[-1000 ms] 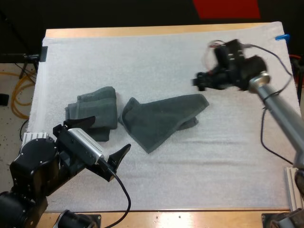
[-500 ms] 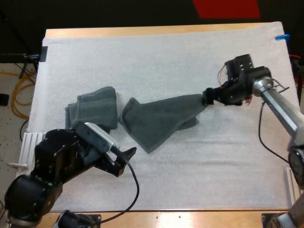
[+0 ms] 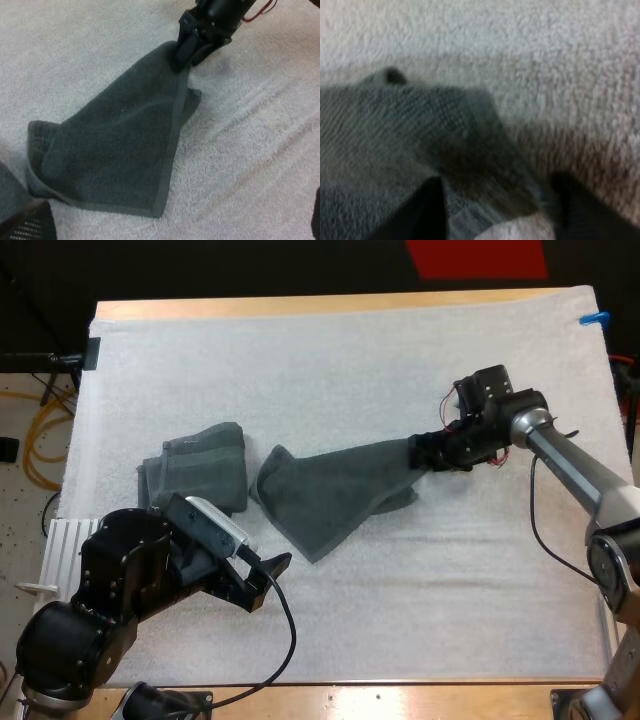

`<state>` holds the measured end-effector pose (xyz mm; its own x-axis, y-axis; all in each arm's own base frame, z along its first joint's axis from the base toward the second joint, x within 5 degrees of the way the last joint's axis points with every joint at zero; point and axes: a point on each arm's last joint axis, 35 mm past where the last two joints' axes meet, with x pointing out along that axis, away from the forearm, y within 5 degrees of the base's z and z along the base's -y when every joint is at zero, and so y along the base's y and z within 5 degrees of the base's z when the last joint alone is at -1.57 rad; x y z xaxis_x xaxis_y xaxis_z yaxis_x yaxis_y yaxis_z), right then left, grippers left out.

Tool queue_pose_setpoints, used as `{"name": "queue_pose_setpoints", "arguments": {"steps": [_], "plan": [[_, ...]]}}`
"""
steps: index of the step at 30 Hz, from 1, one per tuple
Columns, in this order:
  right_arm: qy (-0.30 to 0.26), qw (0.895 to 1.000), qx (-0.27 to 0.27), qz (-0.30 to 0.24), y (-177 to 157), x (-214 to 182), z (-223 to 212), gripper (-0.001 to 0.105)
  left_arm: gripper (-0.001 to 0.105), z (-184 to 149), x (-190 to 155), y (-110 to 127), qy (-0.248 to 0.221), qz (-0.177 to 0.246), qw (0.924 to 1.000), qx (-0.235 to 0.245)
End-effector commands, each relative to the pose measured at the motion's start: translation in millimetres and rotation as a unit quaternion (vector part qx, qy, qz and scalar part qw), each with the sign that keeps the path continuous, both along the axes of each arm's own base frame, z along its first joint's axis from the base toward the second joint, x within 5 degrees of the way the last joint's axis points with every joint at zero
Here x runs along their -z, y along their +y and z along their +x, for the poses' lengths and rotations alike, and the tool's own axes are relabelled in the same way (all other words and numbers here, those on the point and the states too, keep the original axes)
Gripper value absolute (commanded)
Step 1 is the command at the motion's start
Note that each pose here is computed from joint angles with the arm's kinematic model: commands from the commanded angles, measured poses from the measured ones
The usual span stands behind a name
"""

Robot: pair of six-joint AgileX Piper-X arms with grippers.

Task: Pick towel from pile fold and stack

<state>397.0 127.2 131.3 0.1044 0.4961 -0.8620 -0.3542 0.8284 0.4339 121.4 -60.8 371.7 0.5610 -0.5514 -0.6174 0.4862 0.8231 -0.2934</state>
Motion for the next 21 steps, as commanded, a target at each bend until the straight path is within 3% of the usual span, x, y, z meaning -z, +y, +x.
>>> {"name": "queue_pose_setpoints", "arguments": {"steps": [1,6,14,21], "plan": [[0.005,1.000,0.002,0.004,1,3,0,0.035,0.104,-1,0,-1,0.002,-0.005,1.0000,0.004],[-0.021,0.999,0.010,-0.046,-2,-2,1,0.000,0.104,-1,0,-2,0.005,-0.013,0.9998,0.014],[-0.057,0.993,-0.034,-0.096,-10,-49,-15,0.000,0.104,6,4,-6,0.019,-0.011,0.9993,0.030],[0.013,0.987,-0.063,-0.145,-25,-79,-62,0.000,0.104,28,22,-31,0.049,0.023,0.9943,0.092]]}}
